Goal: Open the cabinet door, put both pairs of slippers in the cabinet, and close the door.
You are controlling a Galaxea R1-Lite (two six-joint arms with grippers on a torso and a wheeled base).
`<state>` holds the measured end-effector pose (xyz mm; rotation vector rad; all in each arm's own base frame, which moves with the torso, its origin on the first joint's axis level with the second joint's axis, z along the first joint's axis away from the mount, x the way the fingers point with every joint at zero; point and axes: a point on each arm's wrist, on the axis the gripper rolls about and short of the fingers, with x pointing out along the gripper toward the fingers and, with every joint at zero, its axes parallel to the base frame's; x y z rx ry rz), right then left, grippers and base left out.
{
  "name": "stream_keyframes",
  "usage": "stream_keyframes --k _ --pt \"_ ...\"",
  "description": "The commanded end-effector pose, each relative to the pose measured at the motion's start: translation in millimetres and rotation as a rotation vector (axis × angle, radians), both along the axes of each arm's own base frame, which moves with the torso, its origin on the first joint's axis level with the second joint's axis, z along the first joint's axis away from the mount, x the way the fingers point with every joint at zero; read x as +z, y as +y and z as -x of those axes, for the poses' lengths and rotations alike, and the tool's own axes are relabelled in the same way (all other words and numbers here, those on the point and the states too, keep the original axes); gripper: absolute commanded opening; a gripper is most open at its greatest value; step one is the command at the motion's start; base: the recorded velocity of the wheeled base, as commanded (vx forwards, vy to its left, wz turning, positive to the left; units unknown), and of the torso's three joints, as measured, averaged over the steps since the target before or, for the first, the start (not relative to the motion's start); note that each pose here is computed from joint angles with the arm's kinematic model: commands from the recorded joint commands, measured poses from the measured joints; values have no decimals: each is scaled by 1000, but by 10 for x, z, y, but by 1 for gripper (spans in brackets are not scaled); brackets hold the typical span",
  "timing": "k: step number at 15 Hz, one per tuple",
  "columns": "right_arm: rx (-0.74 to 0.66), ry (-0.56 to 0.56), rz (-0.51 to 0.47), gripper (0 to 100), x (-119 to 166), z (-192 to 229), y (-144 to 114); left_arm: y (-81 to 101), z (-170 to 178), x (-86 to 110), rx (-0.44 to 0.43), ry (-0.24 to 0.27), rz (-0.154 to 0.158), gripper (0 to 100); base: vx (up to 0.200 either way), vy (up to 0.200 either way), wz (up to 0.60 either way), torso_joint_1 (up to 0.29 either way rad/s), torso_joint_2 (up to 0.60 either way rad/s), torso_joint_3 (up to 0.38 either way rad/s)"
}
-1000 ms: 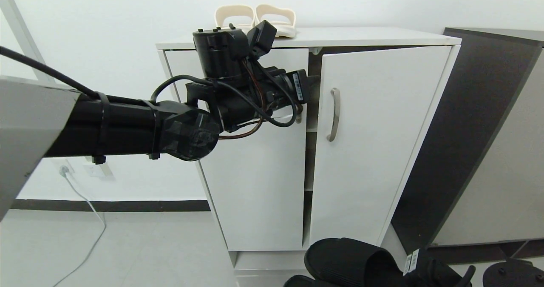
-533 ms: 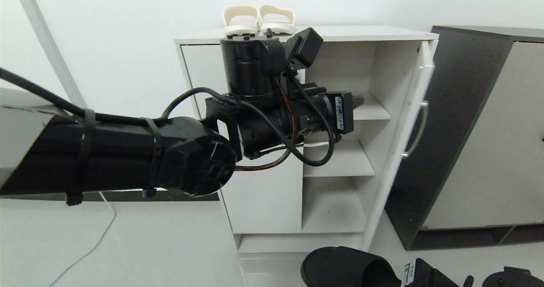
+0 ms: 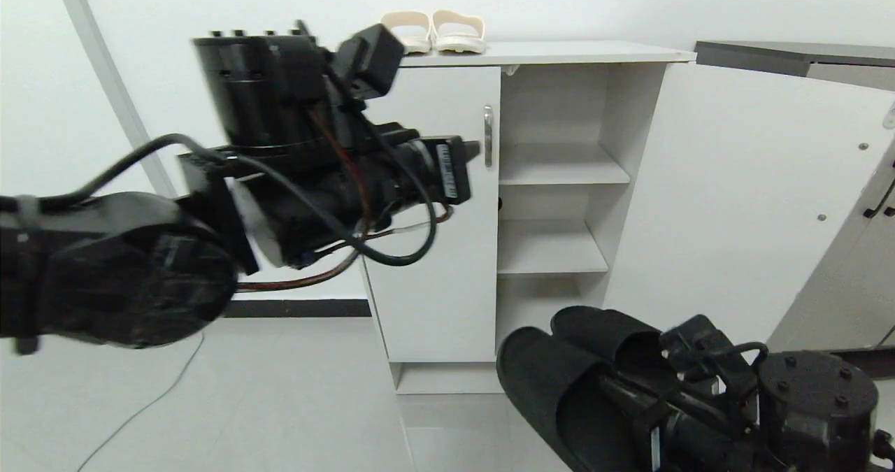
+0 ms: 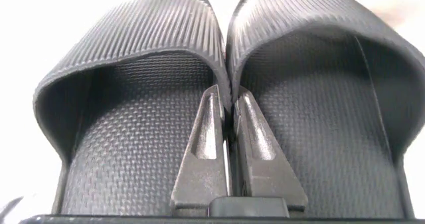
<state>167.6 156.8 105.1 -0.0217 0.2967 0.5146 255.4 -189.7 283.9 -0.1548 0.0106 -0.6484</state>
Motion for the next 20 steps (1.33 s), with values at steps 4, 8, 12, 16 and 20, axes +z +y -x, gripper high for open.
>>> stream_keyframes --k 4,8,12,16,20 --pt "-270 -49 24 0 -64 -544 159 1905 2041 -113 865 -73 -33 0 0 0 0 0 0 0" --pt "-272 -46 28 0 -82 -566 166 1934 2867 -1258 1004 -28 -107 0 0 0 0 0 0 0" --pt "-268 -37 35 0 -107 -541 157 1926 2719 -2005 922 38 -164 0 0 0 0 0 0 0" --pt "-263 -27 46 0 -152 -553 168 1881 2713 -2070 714 82 -193 0 0 0 0 0 0 0" --pt "-258 -60 19 0 -223 -599 230 1875 2719 -2069 648 60 -224 0 0 0 0 0 0 0"
